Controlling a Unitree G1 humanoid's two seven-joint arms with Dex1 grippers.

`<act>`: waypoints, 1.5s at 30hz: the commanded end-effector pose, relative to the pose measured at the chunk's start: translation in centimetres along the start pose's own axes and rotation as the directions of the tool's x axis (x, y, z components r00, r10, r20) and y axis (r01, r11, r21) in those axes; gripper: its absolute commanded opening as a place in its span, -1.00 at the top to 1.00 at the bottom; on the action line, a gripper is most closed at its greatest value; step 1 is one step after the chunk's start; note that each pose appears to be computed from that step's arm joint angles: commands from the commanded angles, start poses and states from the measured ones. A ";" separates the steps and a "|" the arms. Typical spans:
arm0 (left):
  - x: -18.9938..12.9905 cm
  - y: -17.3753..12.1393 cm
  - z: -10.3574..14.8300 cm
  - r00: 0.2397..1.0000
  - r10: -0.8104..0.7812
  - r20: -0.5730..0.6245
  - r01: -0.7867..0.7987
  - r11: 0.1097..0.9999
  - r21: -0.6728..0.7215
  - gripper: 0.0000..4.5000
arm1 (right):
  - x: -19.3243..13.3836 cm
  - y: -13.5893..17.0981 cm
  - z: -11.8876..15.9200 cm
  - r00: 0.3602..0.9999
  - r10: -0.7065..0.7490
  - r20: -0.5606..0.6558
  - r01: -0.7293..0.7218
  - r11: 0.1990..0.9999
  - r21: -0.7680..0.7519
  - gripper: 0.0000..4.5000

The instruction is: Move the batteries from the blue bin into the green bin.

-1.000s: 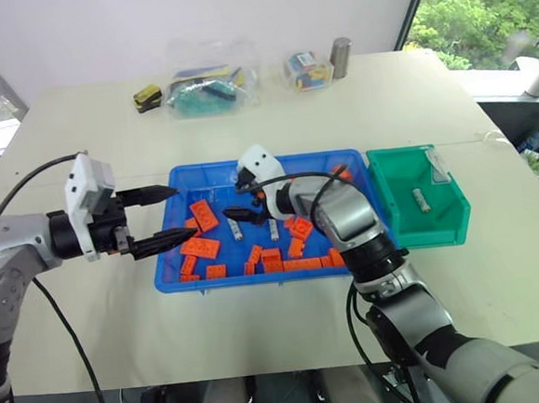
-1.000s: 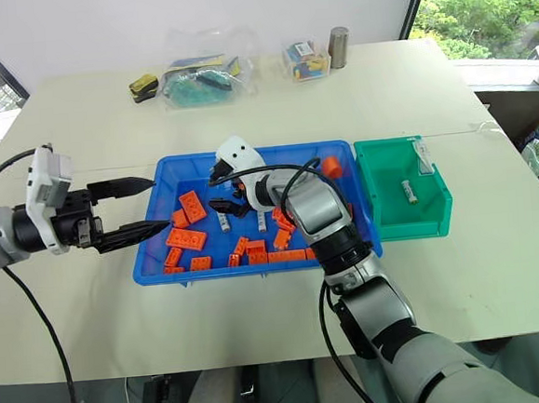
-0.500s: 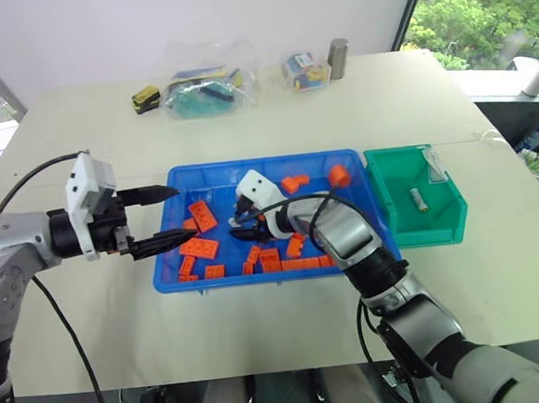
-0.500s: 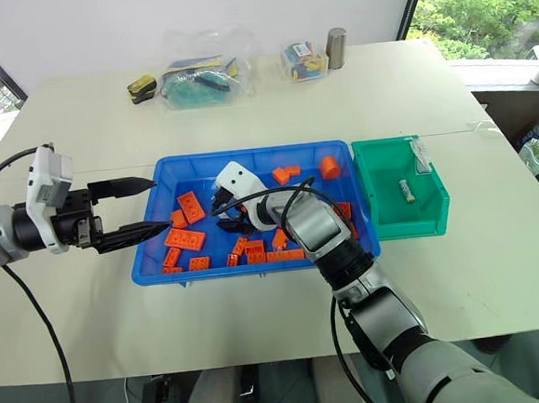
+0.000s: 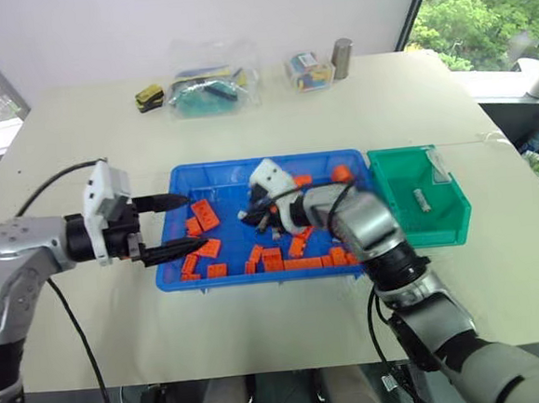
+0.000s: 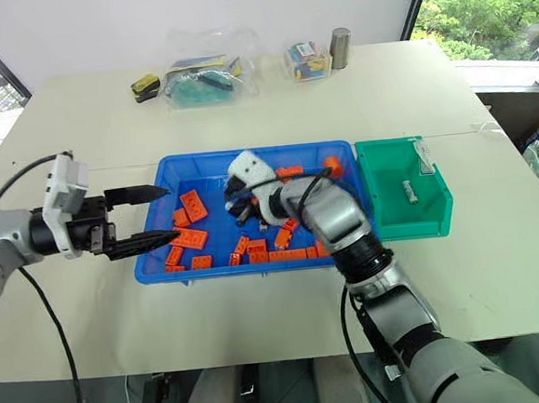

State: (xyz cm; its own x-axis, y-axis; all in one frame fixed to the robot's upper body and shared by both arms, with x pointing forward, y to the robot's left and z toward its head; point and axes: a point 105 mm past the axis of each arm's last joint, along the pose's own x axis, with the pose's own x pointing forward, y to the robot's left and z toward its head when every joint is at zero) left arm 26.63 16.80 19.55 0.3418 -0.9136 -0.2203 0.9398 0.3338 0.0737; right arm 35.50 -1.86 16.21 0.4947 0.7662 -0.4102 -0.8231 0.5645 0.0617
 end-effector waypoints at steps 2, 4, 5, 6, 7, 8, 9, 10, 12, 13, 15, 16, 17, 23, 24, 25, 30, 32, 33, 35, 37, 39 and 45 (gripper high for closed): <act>1.0 -0.5 1.3 0.998 -0.049 0.031 0.047 0.996 0.072 -1.00 | -7.3 -3.4 4.6 0.975 -0.148 0.167 0.137 0.988 0.076 0.95; 1.2 -0.3 1.5 0.998 -0.054 0.041 0.051 0.996 0.075 -1.00 | -10.5 -5.6 4.0 0.953 -0.259 0.155 0.247 0.965 0.092 0.95; 1.3 -0.3 1.5 0.997 -0.059 0.044 0.055 0.996 0.077 -1.00 | -12.2 -6.8 3.4 0.934 -0.329 0.138 0.318 0.943 0.096 0.95; 1.3 -0.2 1.5 0.997 -0.063 0.046 0.060 0.995 0.078 -1.00 | -13.7 -7.8 2.8 0.916 -0.382 0.121 0.371 0.923 0.105 0.95; 1.4 -0.1 1.5 0.996 -0.069 0.048 0.065 0.995 0.080 -1.00 | -15.2 -8.6 2.1 0.898 -0.429 0.103 0.417 0.901 0.120 0.95; 1.5 -0.1 1.6 0.996 -0.075 0.052 0.071 0.994 0.080 -1.00 | -16.4 -9.1 1.5 0.882 -0.463 0.088 0.451 0.883 0.131 0.95; 1.7 0.0 1.6 0.995 -0.081 0.058 0.077 0.994 0.080 -1.00 | -17.4 -9.6 0.7 0.867 -0.494 0.069 0.482 0.865 0.137 0.95; 1.9 0.0 1.7 0.994 -0.087 0.064 0.082 0.994 0.078 -1.00 | -18.2 -9.8 0.1 0.855 -0.515 0.053 0.505 0.852 0.138 0.95; 2.5 -0.1 1.7 0.992 -0.108 0.070 0.102 0.991 0.081 -1.00 | -19.5 -10.4 -1.4 0.829 -0.559 0.017 0.553 0.823 0.133 0.95; 2.7 -0.2 1.7 0.991 -0.115 0.070 0.109 0.990 0.085 -1.00 | -20.0 -10.7 -2.1 0.812 -0.583 0.001 0.578 0.804 0.139 0.95; 3.0 0.0 1.9 0.990 -0.121 0.075 0.115 0.989 0.090 -1.00 | -20.6 -11.0 -3.4 0.799 -0.601 -0.021 0.595 0.784 0.176 0.49; 3.0 0.0 1.9 0.990 -0.122 0.076 0.115 0.989 0.091 -1.00 | -20.7 -11.0 -3.7 0.798 -0.602 -0.024 0.595 0.782 0.185 0.29; 3.1 0.1 1.9 0.990 -0.122 0.077 0.115 0.989 0.093 -1.00 | -20.7 -11.0 -3.9 0.796 -0.604 -0.027 0.598 0.781 0.180 0.10; 2.8 0.4 2.1 0.990 -0.119 0.075 0.111 0.989 0.101 -1.00 | -20.3 -11.3 -1.7 0.792 -0.609 0.040 0.605 0.792 0.076 -0.97; 2.8 0.4 2.1 0.990 -0.117 0.073 0.109 0.989 0.101 -1.00 | -19.7 -10.7 -0.1 0.810 -0.578 0.097 0.579 0.815 0.027 -0.97; 2.7 0.3 2.1 0.991 -0.115 0.071 0.107 0.989 0.101 -1.00 | -18.7 -9.6 1.5 0.844 -0.516 0.147 0.521 0.854 0.006 -0.97; 2.4 0.3 2.1 0.993 -0.098 0.066 0.091 0.991 0.100 -1.00 | -11.5 -4.4 2.9 0.963 -0.229 0.140 0.242 0.967 -0.081 -0.97; 2.3 0.3 2.1 0.994 -0.092 0.063 0.085 0.991 0.101 -1.00 | -9.2 -3.6 2.2 0.975 -0.193 0.114 0.202 0.977 -0.074 -0.97; 2.3 0.2 2.0 0.994 -0.088 0.061 0.082 0.991 0.101 -1.00 | -8.0 -3.2 1.7 0.980 -0.176 0.097 0.182 0.982 -0.056 -0.97; 2.1 0.2 2.0 0.995 -0.082 0.058 0.076 0.992 0.101 -1.00 | -6.1 -2.4 0.7 0.988 -0.139 0.066 0.142 0.989 -0.042 -0.97; 1.9 0.2 2.1 0.996 -0.073 0.055 0.067 0.993 0.100 -1.00 | -4.6 -1.6 -0.3 0.994 -0.108 0.036 0.109 0.993 -0.034 -0.97; 1.8 0.2 2.1 0.997 -0.063 0.054 0.058 0.993 0.099 -1.00 | -3.4 -0.8 -1.4 0.997 -0.077 0.000 0.077 0.996 -0.037 -0.97; 1.5 0.1 2.1 0.998 -0.043 0.054 0.038 0.995 0.093 -1.00 | -1.6 -0.5 -3.6 0.996 -0.069 -0.059 0.068 0.998 -0.013 -0.97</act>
State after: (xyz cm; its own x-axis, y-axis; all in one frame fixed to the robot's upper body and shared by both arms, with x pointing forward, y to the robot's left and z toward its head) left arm 27.65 14.88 20.21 0.2968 -0.9369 -0.1846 0.9531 0.2787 0.1177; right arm 33.87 -4.80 12.67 0.5137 0.6978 -0.4992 -0.7881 0.6138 0.0471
